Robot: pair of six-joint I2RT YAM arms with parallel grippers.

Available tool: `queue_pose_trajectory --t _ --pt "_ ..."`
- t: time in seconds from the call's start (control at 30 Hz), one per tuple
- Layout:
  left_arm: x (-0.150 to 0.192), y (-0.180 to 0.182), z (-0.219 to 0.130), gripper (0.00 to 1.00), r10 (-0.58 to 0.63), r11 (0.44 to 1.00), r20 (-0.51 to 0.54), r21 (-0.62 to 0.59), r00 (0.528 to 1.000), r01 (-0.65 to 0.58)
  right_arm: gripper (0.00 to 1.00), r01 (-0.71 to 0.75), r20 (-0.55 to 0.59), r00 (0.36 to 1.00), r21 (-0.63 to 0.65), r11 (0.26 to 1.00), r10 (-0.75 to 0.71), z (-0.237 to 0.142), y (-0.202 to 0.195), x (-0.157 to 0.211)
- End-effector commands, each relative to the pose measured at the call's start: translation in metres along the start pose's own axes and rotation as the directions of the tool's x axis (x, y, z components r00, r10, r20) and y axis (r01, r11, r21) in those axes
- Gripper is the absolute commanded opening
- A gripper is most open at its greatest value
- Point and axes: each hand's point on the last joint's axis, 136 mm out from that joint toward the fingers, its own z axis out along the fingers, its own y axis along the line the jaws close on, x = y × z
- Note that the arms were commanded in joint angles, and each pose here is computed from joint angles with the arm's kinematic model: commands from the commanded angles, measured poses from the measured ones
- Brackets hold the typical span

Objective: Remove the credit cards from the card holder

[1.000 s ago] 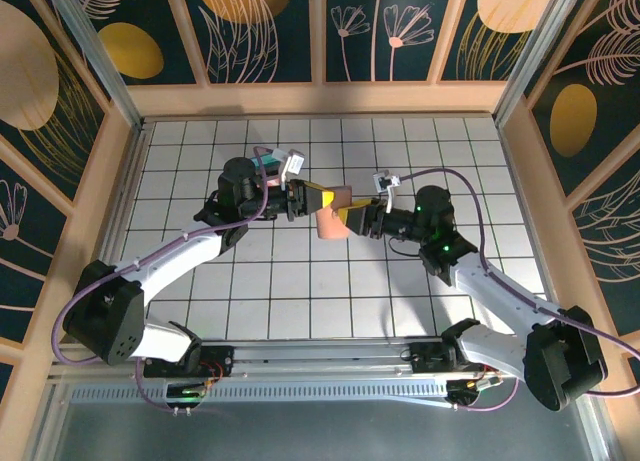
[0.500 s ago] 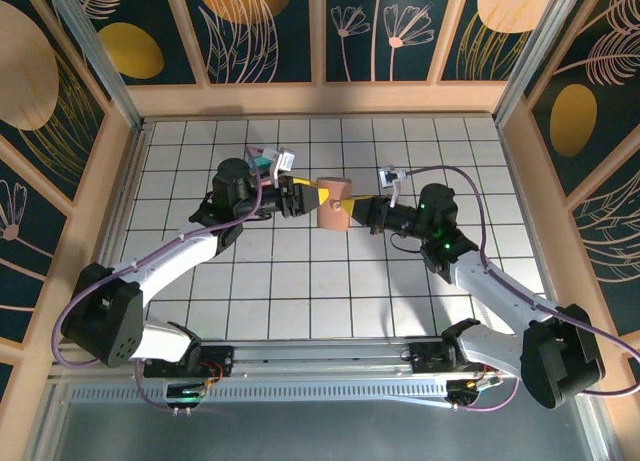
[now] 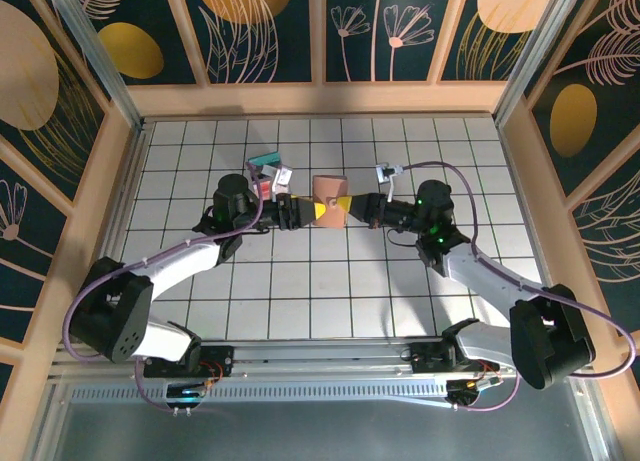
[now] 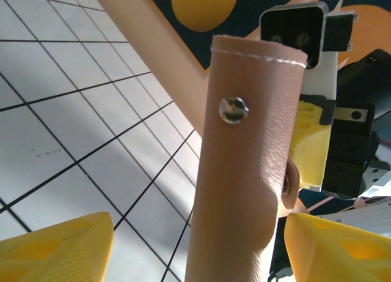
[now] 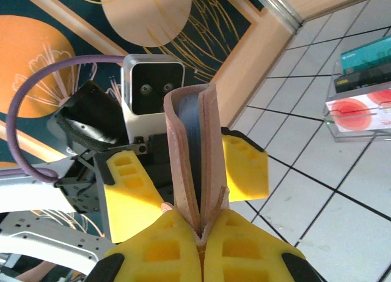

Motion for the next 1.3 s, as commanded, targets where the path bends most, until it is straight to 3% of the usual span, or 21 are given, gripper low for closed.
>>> queue_pose_trajectory --t 0.0,0.3,0.47,0.73,0.93,1.07,1.2,1.23,1.27 --pt "-0.001 -0.011 0.001 0.70 0.026 0.997 0.004 0.075 1.000 -0.026 0.00 0.059 0.033 0.998 -0.107 0.993 -0.056 0.001 0.028 -0.019" --pt "0.002 -0.016 -0.002 0.51 0.023 0.994 0.013 0.106 1.000 -0.024 0.00 0.060 0.056 0.997 -0.107 0.992 -0.054 0.001 0.028 -0.025" --pt "0.005 -0.021 -0.005 0.54 0.036 0.992 0.005 0.118 0.999 -0.036 0.00 0.057 0.072 0.996 -0.088 0.995 -0.051 -0.001 0.024 -0.028" --pt "0.007 -0.018 -0.003 0.41 0.031 0.992 -0.004 0.124 1.000 -0.030 0.00 0.049 0.070 0.997 -0.086 0.995 -0.043 -0.002 0.023 -0.028" --pt "0.000 -0.022 -0.001 0.43 0.050 0.989 0.019 0.135 0.999 -0.052 0.00 0.030 0.066 0.998 -0.098 0.995 -0.024 -0.002 0.022 -0.024" --pt "-0.002 -0.022 -0.001 0.27 0.048 0.989 0.025 0.140 0.999 -0.051 0.00 0.023 0.061 0.998 -0.082 0.996 -0.018 -0.002 0.019 -0.024" --pt "-0.005 -0.018 0.000 0.04 0.053 0.992 0.042 0.110 0.998 -0.057 0.00 0.014 0.051 0.999 -0.011 1.000 -0.013 0.001 0.007 -0.023" --pt "-0.008 -0.014 0.000 0.00 0.057 0.995 0.054 0.082 0.997 -0.061 0.02 0.013 0.052 0.999 0.020 1.000 -0.014 0.001 0.004 -0.024" --pt "-0.010 -0.011 0.000 0.00 0.068 0.996 0.068 0.047 0.995 -0.071 0.11 0.016 0.053 0.998 0.054 0.998 -0.019 0.001 0.000 -0.025"
